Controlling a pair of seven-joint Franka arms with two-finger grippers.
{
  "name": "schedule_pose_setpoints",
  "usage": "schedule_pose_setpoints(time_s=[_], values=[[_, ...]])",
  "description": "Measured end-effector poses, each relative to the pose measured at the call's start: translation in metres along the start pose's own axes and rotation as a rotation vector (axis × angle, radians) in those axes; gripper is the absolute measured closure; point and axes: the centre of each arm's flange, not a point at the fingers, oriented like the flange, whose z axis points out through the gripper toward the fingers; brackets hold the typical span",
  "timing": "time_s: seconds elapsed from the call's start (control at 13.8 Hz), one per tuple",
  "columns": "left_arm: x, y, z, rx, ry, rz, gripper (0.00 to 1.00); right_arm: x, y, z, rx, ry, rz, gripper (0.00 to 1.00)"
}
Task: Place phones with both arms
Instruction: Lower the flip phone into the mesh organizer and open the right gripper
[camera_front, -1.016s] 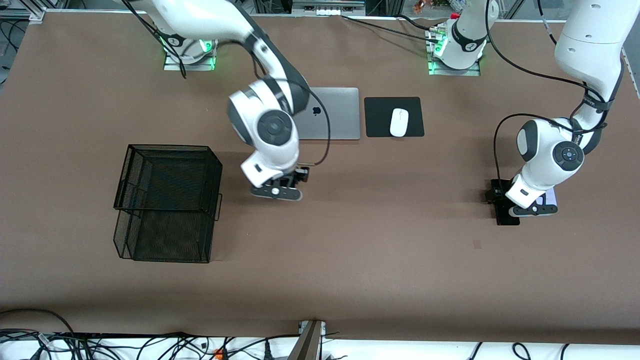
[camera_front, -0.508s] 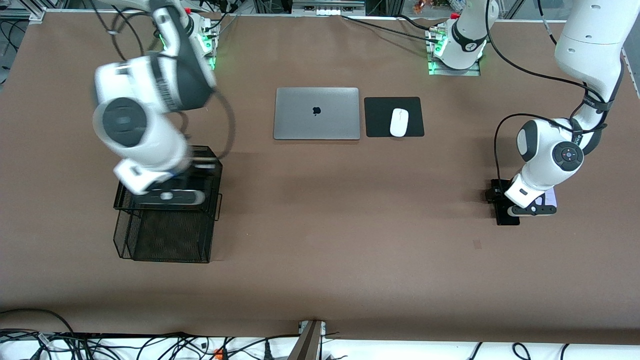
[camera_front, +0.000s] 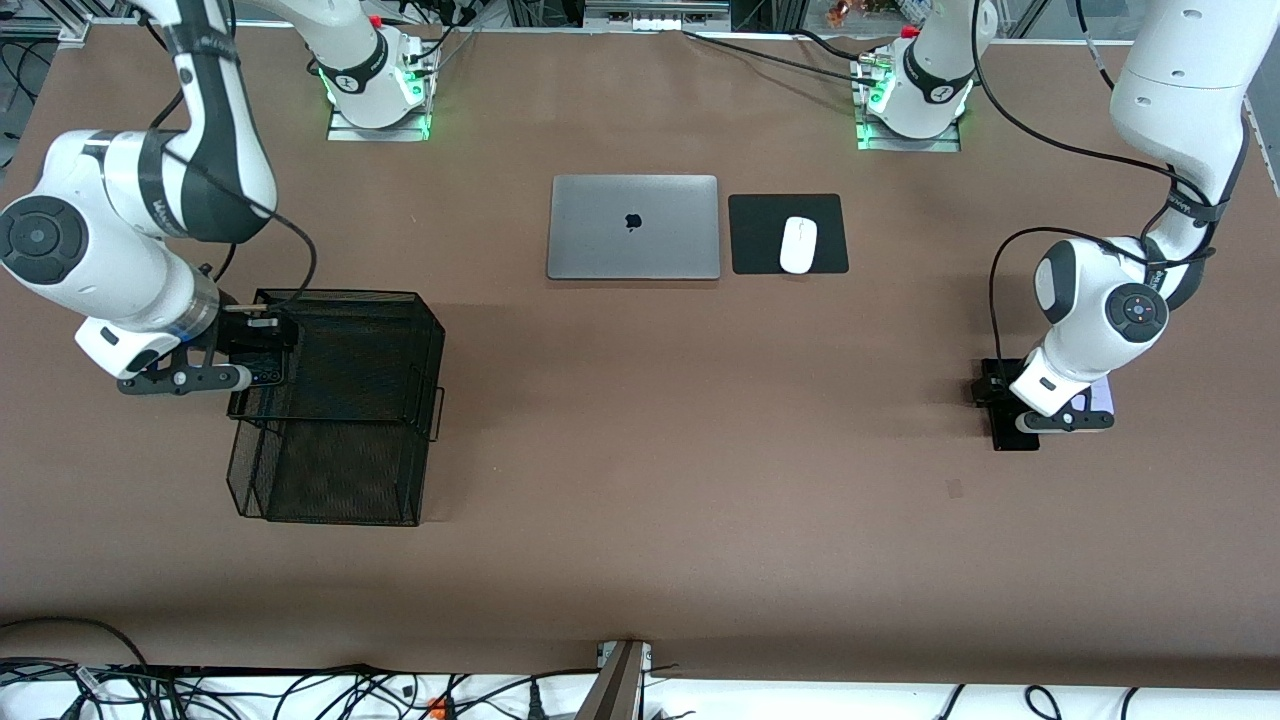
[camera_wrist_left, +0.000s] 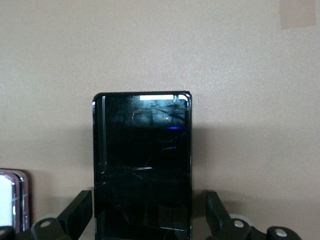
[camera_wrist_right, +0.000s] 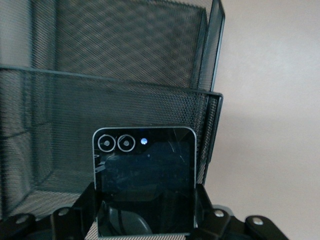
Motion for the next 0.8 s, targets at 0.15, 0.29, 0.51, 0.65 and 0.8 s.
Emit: schedule_pose_setpoints(time_s=[0.15, 0.29, 0.51, 0.65, 0.8], values=[[-0.001, -0.001, 0.002, 0.0, -0.003, -0.001, 0.0, -0.009, 0.005, 0.033, 0.019, -0.008, 0.005, 0.21], [-0.001, 0.0, 0.002, 0.0, -0.003, 0.0, 0.07, -0.01, 0.003, 0.051, 0.015, -0.024, 0.007, 0.21], [0.0, -0.002, -0.001, 0.001, -0.018, 0.012, 0.2, -0.008, 0.003, 0.057, 0.009, -0.026, 0.01, 0.2], [0.004, -0.005, -0.006, 0.004, -0.085, 0.02, 0.21, -0.001, 0.003, 0.046, 0.008, -0.003, 0.011, 0.18], [0.019, 0.001, -0.029, 0.005, -0.191, 0.038, 0.21, 0.01, 0.001, 0.021, 0.009, 0.017, 0.019, 0.01]])
